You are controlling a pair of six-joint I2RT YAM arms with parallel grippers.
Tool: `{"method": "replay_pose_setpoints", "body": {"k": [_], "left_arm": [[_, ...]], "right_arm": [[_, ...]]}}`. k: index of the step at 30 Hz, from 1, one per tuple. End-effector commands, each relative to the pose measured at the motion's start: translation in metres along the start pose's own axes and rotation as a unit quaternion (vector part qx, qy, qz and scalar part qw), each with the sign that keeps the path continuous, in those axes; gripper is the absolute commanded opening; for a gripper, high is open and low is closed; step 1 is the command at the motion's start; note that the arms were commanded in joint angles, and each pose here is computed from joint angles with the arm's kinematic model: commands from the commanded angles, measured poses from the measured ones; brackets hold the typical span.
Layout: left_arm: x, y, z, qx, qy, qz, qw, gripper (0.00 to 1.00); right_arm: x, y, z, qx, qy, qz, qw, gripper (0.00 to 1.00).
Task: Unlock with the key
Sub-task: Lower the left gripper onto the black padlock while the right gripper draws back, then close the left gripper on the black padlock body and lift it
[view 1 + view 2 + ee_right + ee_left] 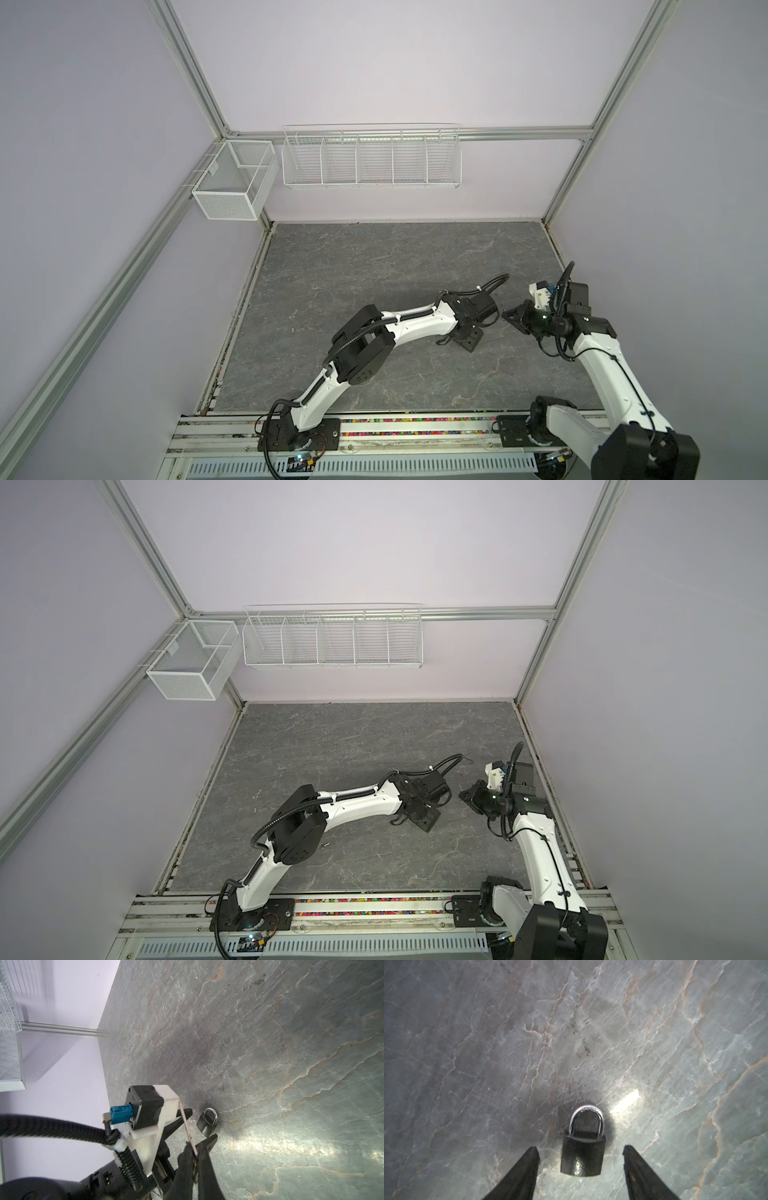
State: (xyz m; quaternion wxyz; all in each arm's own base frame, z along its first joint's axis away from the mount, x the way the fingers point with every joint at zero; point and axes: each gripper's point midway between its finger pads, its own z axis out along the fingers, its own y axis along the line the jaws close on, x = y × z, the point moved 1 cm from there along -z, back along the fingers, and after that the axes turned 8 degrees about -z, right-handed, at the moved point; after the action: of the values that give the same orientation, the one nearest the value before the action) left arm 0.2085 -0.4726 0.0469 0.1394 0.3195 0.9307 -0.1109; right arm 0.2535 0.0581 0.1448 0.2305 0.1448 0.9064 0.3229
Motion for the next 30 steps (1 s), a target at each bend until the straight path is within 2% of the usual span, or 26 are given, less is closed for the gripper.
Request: {"method": "replay_pose_setpoints", "body": {"k": [1,9,12,19,21,22,30], "left_arm": [[0.001,-0.003,0.006,-0.016,0.006,0.015,1.0,0.62],[0.004,0.003,0.017,-0.039,0.013,0.021,0.999,0.56],[0.005,0.007,0.017,-0.05,0.011,0.021,0.998,0.49],[0.014,0.017,0.013,-0.067,0.015,0.016,0.998,0.47],[0.018,0.025,0.011,-0.083,0.018,0.011,0.996,0.43],[0.02,0.028,0.01,-0.087,0.019,0.006,0.996,0.4],[0.04,0.063,-0.001,-0.105,0.016,-0.082,0.991,0.35]], "right_arm": [[0.001,-0.002,0.002,-0.003,0.0,-0.01,1.0,0.06],[0.002,-0.003,0.003,-0.001,0.001,-0.008,1.0,0.06],[0.001,-0.003,0.002,-0.002,-0.001,-0.009,1.0,0.06],[0.002,-0.004,0.003,-0.001,-0.001,-0.01,1.0,0.06],[0.002,-0.004,0.005,-0.006,-0.001,-0.008,1.0,0.06],[0.002,-0.004,0.006,-0.007,-0.001,-0.006,1.0,0.06],[0.004,0.002,0.015,-0.018,0.012,-0.018,1.0,0.06]]}}
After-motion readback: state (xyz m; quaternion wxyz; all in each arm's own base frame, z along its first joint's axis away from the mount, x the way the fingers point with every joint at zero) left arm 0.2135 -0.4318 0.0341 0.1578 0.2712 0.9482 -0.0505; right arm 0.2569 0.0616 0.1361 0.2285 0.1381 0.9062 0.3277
